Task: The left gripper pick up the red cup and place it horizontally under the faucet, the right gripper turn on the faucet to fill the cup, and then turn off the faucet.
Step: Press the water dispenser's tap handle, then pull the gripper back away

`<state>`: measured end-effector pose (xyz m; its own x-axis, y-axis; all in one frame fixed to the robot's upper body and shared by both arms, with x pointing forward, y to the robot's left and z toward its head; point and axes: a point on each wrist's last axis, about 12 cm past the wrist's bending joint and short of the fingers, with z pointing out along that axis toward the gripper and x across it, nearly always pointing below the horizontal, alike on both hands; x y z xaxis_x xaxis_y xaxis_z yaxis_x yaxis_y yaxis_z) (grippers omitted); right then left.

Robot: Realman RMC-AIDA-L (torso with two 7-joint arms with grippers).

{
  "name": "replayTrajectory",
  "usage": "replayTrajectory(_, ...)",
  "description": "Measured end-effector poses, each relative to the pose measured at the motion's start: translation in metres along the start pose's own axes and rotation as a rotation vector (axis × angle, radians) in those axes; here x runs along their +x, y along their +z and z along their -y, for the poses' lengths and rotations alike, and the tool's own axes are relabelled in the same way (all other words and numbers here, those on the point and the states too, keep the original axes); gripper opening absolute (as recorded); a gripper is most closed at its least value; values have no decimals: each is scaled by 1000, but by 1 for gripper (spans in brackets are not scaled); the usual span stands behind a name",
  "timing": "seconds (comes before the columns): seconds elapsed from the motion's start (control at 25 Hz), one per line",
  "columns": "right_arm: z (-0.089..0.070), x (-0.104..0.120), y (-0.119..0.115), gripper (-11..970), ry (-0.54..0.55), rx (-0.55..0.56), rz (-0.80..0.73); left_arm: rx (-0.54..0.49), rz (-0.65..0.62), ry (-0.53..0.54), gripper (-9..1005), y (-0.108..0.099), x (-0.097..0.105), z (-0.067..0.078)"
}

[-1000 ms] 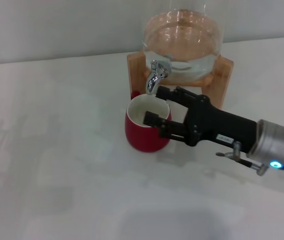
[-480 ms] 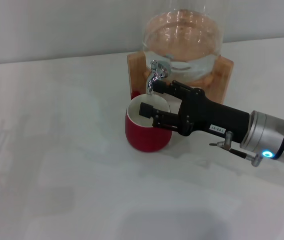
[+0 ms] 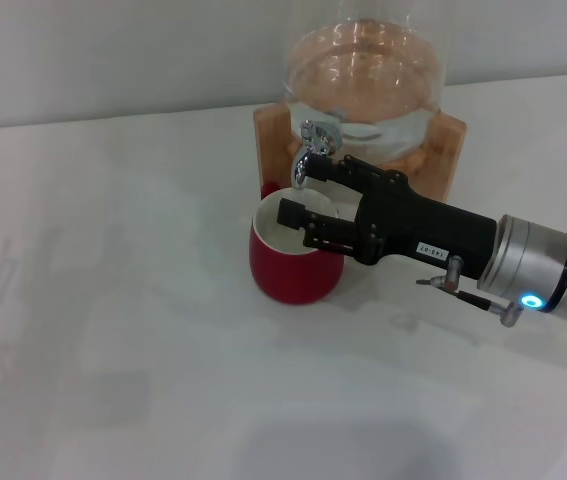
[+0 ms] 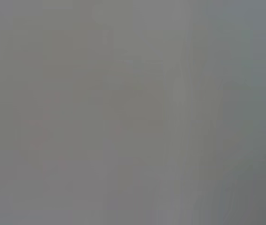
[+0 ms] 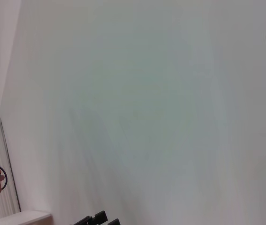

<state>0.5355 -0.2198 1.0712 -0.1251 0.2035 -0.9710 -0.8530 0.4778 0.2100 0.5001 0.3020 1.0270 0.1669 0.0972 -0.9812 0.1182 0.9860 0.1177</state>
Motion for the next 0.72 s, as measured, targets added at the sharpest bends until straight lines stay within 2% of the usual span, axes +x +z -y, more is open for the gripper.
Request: replayTrajectory(0.72,0,1,-3,827,5,16,7,4,-2,3,870,1,0,0)
